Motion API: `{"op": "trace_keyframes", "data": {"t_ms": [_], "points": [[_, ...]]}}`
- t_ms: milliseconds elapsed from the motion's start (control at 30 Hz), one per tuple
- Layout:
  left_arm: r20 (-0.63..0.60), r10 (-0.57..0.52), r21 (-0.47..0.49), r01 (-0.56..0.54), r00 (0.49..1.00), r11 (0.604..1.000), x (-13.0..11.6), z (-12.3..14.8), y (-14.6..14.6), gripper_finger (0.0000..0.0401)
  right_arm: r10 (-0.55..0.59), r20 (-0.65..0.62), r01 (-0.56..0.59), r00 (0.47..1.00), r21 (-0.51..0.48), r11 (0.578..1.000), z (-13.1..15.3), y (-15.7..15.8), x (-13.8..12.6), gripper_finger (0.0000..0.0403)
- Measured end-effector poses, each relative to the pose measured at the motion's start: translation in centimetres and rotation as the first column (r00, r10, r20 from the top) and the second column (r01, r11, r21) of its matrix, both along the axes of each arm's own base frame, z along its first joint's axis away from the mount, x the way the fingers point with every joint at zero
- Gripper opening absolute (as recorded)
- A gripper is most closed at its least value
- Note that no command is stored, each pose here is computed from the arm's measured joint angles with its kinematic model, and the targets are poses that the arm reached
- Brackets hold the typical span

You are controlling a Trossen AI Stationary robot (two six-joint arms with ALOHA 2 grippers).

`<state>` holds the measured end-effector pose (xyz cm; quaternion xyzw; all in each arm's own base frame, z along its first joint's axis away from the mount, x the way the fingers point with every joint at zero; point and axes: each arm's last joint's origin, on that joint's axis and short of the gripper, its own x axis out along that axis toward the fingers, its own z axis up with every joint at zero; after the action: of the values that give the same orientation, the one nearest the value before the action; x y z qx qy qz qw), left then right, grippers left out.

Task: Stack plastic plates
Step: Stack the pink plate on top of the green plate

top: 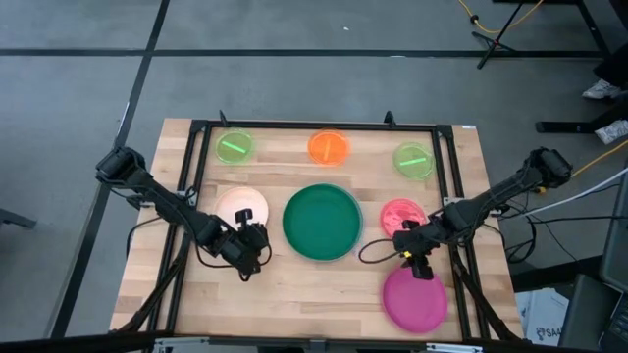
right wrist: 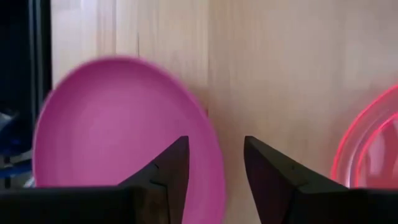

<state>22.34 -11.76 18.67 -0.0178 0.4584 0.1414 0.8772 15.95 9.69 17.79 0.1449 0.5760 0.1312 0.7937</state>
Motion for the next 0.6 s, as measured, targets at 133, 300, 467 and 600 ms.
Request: {"op": "trace_keyframes", "data": {"t_ms": [133,300,467,600], "points": [[0.009,0.005,0.014,-0.006,1.0,1.0,0.0,0.0,0.1,0.0111,0.037,-0.021,-0.037,0.999,0.0,0.999,-1.4,0.5,-1.0,0.0144],[0.011,0.014,0.014,-0.014,1.0,1.0,0.1,0.0,0.2,0.0111,0.021,-0.027,-0.021,0.999,-0.021,1.0,-2.9,0.4,-1.7,0.0144],[0.013,0.014,0.013,-0.015,1.0,1.0,0.2,0.0,0.2,0.0111,0.013,-0.022,-0.012,1.0,0.021,1.0,-3.3,0.4,-1.8,0.0135],[0.018,0.018,0.02,-0.018,1.0,1.0,0.2,0.1,0.2,0.0111,0.012,-0.017,-0.011,1.0,0.026,1.0,-3.4,0.4,-1.8,0.009]]}}
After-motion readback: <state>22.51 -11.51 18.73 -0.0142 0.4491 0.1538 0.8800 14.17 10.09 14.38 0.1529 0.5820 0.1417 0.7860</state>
